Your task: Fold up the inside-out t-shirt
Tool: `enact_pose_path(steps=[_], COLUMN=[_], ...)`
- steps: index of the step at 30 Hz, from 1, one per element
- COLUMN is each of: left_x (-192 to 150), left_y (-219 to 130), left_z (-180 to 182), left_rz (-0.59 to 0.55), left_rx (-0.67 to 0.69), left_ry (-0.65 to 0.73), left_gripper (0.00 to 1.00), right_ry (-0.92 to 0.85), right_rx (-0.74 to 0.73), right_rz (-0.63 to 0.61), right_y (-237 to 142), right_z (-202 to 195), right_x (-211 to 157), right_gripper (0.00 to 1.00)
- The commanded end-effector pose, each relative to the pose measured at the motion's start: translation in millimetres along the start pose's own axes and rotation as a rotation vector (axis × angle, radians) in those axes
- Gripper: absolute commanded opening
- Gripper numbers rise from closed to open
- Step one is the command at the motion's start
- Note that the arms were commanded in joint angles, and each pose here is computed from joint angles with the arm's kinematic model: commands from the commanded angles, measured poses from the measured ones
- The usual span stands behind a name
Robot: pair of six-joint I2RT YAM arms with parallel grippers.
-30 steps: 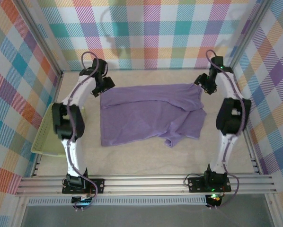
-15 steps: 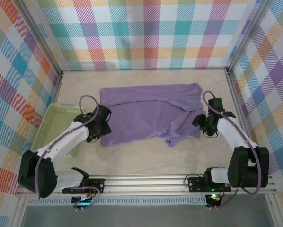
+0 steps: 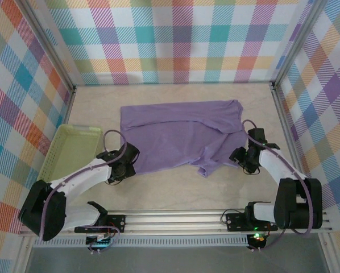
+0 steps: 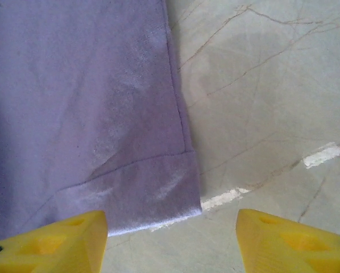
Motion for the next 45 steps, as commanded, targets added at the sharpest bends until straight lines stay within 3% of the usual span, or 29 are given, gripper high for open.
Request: enact_pose_path(steps=[1,6,9,14,18,28,41,45], left_x=[15.5,16.9,19.5,20.8,21.1,27.2,42.9,43.3], left_y=[6.9,20.9,26.1,30.3,29.3,1.2,-64.4,-62.8], left_z=[-6.8,-12.2,-14.0,-17.6,-19.9,-15.1,21.3,11.7], left_rz=[-0.052,-0.029,-0.026,-0.015,-0.009,-0.089,-0.329,-0.308], left_rx=[0.012,0.013,0.002,-0.012,-0.023,-0.084,-0.13,-0.165], left_ry=[0.018,0.015,0.004,0.015,0.03,-0.001,-0.151,-0.124], left_gripper=[0.68,0.66,0.58,0.44,0.3,0.08,0.02,0.02], right_ry=[0.002,-0.005,-0.018,-0.042,-0.05,-0.061,-0.052,-0.069], right_rx=[0.023,0.014,0.015,-0.018,-0.077,-0.063,-0.032,-0.026], right_rz=[0.027,0.064,0.084,0.058,-0.063,-0.159,-0.479,-0.482], right_y=[5.8,16.2,23.6,23.9,7.9,-33.5,-167.3,-168.9], right_z=[8.9,11.7,16.2,16.8,4.0,9.4,1.1,3.5], right_x=[-0.5,-4.4,-7.6,-1.2,15.1,25.9,46.1,48.7], right_gripper=[0.6,0.57,0.5,0.22,0.0,0.0,0.0,0.0])
Point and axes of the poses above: each hand's point on the last joint's axis, 136 mm out from that joint toward the fingers, its own y axis out along the fingers, its own z axis along the line the jaws close on, x = y × z, the point moved 1 cm from there along -y, back along the fingers, and after that the axes turned 14 degrees about y, right-handed, at the moved point
